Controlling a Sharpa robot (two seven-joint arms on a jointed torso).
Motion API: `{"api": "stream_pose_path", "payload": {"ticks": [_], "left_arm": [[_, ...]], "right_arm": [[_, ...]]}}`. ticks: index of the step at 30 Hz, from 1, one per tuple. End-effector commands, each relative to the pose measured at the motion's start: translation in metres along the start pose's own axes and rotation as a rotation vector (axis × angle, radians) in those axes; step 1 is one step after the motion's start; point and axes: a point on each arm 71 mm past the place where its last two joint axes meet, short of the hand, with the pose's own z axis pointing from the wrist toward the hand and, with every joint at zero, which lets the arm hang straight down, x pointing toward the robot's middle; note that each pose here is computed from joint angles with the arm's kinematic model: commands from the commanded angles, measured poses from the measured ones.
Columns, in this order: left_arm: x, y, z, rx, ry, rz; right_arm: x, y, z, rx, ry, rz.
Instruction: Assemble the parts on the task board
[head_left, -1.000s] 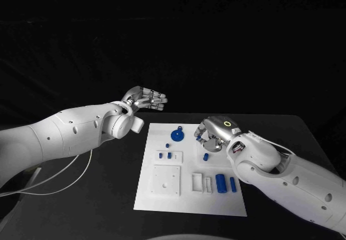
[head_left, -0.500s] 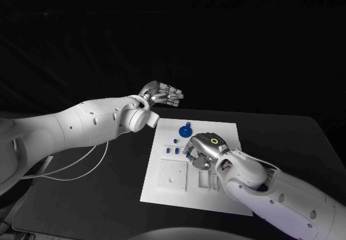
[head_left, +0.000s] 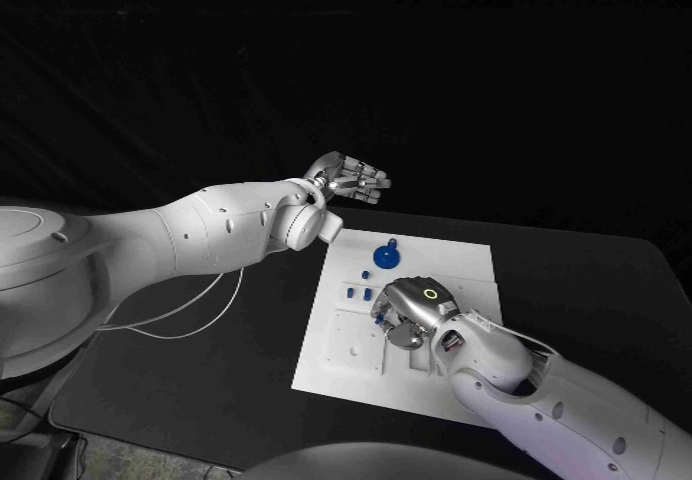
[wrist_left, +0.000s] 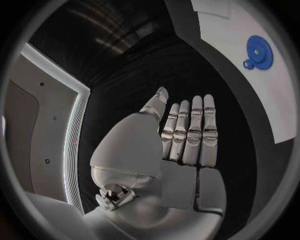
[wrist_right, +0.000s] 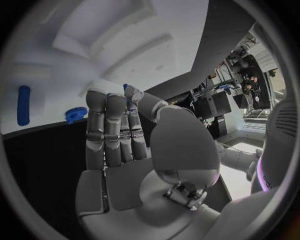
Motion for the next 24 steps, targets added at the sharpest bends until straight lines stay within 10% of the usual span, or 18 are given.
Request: {"api": "stream_pose_path", "payload": {"ticks": [1, 24], "left_arm": [[0.0023, -0.0010, 0.0016, 0.003, 0.008, -0.009], [0.0018, -0.0003, 0.0020, -0.002, 0.018, -0.012]], "right_arm": [[0.002, 0.004, 0.001, -0.022, 0.009, -0.019], [0.012, 0.009, 0.001, -0.034, 0.085, -0.017]]}}
